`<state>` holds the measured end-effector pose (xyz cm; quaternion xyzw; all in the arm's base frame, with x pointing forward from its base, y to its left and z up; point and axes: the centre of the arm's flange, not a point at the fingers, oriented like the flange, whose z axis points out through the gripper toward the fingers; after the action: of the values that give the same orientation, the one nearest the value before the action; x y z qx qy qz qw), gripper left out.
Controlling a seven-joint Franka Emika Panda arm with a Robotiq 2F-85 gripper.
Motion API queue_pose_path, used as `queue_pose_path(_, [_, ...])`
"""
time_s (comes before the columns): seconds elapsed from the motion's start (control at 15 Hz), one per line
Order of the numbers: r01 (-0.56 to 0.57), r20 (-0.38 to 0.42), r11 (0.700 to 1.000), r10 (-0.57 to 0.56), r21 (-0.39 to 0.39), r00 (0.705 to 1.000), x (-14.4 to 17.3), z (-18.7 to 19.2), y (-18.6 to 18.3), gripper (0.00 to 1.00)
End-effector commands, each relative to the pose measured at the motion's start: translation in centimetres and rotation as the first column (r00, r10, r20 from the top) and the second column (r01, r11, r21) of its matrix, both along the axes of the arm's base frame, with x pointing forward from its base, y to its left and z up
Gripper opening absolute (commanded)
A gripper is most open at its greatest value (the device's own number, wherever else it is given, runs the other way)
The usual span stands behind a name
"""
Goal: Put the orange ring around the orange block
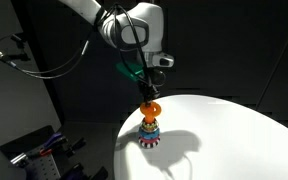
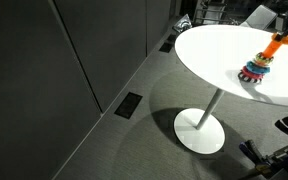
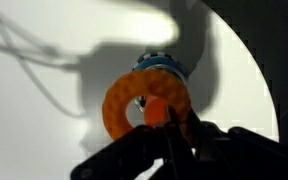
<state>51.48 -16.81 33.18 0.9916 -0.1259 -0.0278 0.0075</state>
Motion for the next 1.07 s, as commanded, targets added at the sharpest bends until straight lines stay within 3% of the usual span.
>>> queue_pose_path(0.0, [-0.030, 0.023, 0.999, 0.030, 0.011, 0.999, 0.0, 0.0, 0.2, 0.06])
queue_pose_path(1.0, [-0.057, 0.075, 0.998, 0.058, -0.013, 0.995, 1.6, 0.1, 1.4, 0.06])
